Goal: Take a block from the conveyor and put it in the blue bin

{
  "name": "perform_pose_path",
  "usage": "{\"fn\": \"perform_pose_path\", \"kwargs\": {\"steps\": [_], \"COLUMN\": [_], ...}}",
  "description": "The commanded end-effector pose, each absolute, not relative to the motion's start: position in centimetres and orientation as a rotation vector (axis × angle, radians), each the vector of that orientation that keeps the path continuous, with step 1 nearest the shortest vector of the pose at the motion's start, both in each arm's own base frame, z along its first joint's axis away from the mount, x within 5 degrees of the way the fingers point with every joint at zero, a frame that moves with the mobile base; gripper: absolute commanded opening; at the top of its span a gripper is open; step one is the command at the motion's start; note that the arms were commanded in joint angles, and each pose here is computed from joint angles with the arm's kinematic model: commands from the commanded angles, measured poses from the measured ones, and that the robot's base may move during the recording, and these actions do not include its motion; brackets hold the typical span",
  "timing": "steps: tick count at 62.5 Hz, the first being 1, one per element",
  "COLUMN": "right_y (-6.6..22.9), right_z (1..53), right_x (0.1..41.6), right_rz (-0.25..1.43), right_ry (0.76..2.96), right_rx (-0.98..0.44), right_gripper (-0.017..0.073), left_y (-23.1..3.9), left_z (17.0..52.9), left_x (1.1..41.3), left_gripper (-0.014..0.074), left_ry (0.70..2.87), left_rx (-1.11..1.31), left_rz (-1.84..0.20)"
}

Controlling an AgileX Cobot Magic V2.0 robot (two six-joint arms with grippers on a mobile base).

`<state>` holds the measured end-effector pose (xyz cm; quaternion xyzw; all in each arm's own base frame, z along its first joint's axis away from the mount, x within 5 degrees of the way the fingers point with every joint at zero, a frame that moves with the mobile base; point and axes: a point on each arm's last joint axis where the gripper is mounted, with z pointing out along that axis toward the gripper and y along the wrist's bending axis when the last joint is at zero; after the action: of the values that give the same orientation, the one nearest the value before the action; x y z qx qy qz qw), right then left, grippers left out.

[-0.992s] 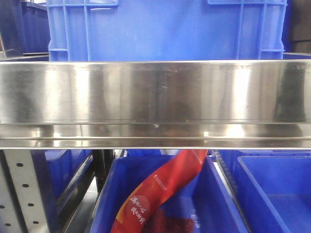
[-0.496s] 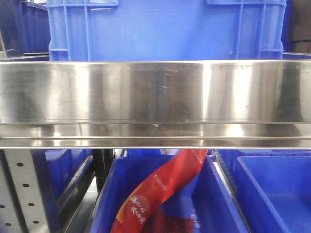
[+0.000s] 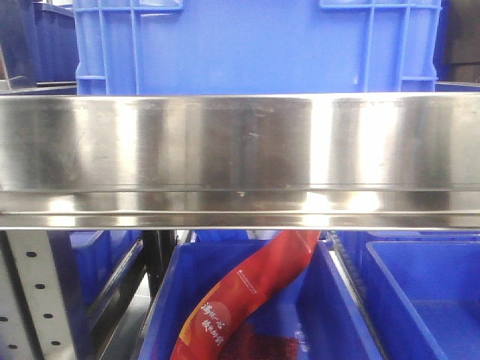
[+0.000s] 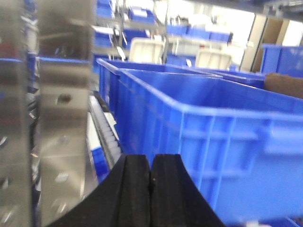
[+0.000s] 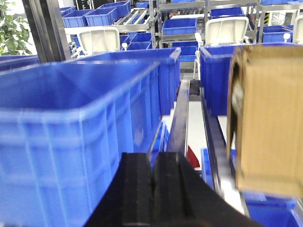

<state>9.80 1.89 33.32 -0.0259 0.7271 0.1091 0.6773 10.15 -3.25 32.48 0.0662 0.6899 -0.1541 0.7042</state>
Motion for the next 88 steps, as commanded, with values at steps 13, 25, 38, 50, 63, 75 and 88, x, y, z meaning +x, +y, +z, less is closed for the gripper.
{"fn": "perform_pose_path", "kwargs": {"steps": [13,25,38,50,63,75,88], "right_y": [1.6,1.6,1.6,1.6,1.0,0.4,0.3], "right_z": [31.8,31.9,31.9,31.9,28.7,23.8,21.3], "right_x": [7.0,6.8,6.8,6.8,6.3,5.6,5.6], "right_rz": [0.239,0.24,0.24,0.24,0.167,0.075,-0.021], "right_ry": [1.591,1.585,1.585,1.585,1.582,1.487,1.481], "right_rx": [-0.075,-0.077,-0.077,-0.077,-0.054,-0.041,-0.088], "right_gripper": [-0.0162,-0.0162,-0.0162,-0.0162,-0.0162,-0.0162,-0.0162], "left_y": [-1.7,-1.2,-1.0,-1.0,-1.0,-1.0,-1.0], "left_z": [29.2,29.4,29.5,29.5,29.5,29.5,29.6], "left_x": [5.9,4.0,3.4,3.4,3.4,3.4,3.4], "left_gripper": [-0.0111,-0.0111,-0.0111,-0.0111,-0.0111,-0.0111,-0.0111], "left_ry": [1.39,1.282,1.244,1.244,1.244,1.244,1.244], "left_rx": [0.111,0.102,0.098,0.098,0.098,0.098,0.097], "left_rz": [-0.344,-0.354,-0.357,-0.357,-0.357,-0.357,-0.357]}}
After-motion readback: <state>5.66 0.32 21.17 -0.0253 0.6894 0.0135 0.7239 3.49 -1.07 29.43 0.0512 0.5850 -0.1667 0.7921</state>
